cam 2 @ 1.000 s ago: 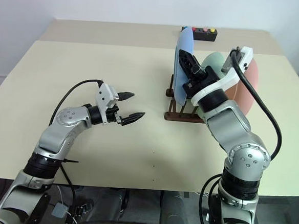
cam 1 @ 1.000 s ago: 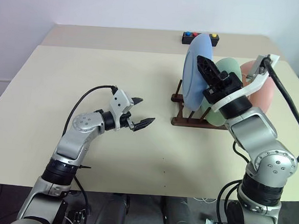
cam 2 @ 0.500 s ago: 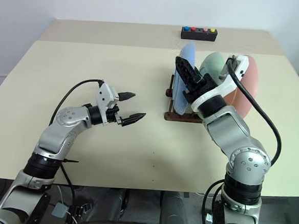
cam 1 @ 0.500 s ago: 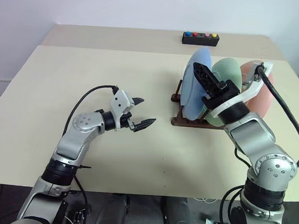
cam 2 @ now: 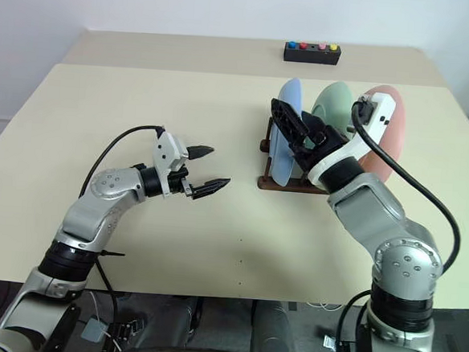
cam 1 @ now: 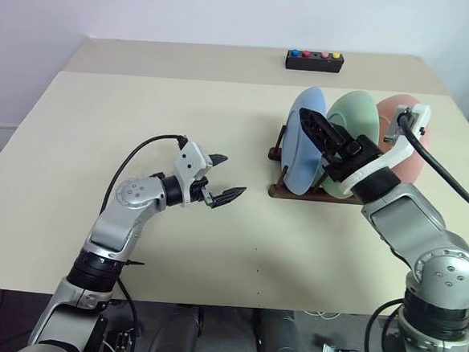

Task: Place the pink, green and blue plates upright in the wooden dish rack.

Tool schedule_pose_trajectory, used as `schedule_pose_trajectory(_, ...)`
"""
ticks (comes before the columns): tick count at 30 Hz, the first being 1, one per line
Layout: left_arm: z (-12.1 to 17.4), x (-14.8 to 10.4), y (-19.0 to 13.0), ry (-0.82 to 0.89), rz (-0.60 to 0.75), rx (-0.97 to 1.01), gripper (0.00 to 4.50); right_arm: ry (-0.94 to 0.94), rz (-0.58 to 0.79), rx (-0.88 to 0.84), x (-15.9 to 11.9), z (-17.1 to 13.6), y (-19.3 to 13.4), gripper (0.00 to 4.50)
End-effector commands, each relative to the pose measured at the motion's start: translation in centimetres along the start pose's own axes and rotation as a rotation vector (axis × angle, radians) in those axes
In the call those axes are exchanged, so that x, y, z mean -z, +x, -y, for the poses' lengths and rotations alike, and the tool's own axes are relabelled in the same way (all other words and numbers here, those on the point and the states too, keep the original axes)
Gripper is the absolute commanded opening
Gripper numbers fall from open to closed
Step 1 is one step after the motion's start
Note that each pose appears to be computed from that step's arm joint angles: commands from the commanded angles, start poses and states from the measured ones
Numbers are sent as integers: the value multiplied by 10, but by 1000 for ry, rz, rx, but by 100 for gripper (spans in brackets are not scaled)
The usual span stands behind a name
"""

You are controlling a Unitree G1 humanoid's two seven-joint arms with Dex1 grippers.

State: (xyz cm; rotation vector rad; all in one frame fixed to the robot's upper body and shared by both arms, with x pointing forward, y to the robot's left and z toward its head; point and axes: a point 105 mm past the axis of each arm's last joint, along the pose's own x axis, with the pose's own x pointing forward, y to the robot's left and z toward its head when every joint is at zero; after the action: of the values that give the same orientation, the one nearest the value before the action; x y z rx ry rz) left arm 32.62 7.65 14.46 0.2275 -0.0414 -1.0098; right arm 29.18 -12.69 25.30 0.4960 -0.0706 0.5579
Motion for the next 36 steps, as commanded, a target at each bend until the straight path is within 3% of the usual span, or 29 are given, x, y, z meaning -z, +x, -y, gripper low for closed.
schedule_pose_trajectory(1,3,-10,0,24,34,12,450,-124,-5,-105,-8,-21,-8,444)
schedule_pose_trajectory(9,3,-10,1,23,35,14,450,-417,-46,-194,-28,-25,-32,444)
schedule_pose_trajectory(11,3,-9,0,23,34,15,450,-436,23,-194,-52,-22,-40,421)
schedule_pose_trajectory(13,3,-9,0,22,33,16,450,-455,95,-157,-78,-13,-49,356)
schedule_pose_trajectory(15,2,-9,0,22,33,17,450,-485,113,-132,-88,-6,-55,264)
schedule_pose_trajectory(20,4,-8,0,21,31,23,450,-586,140,77,-115,37,-79,5)
schedule_pose_trajectory(24,2,-8,-1,33,18,40,450,-687,155,350,-135,80,-103,1)
schedule_pose_trajectory(27,0,-11,0,41,16,51,450,-735,159,436,-137,94,-113,1)
schedule_pose_trajectory(31,2,-12,3,45,14,71,450,-807,-17,469,-100,114,-112,1)
schedule_pose_trajectory(36,6,-9,-1,37,3,73,450,-802,-62,408,-77,110,-103,1)
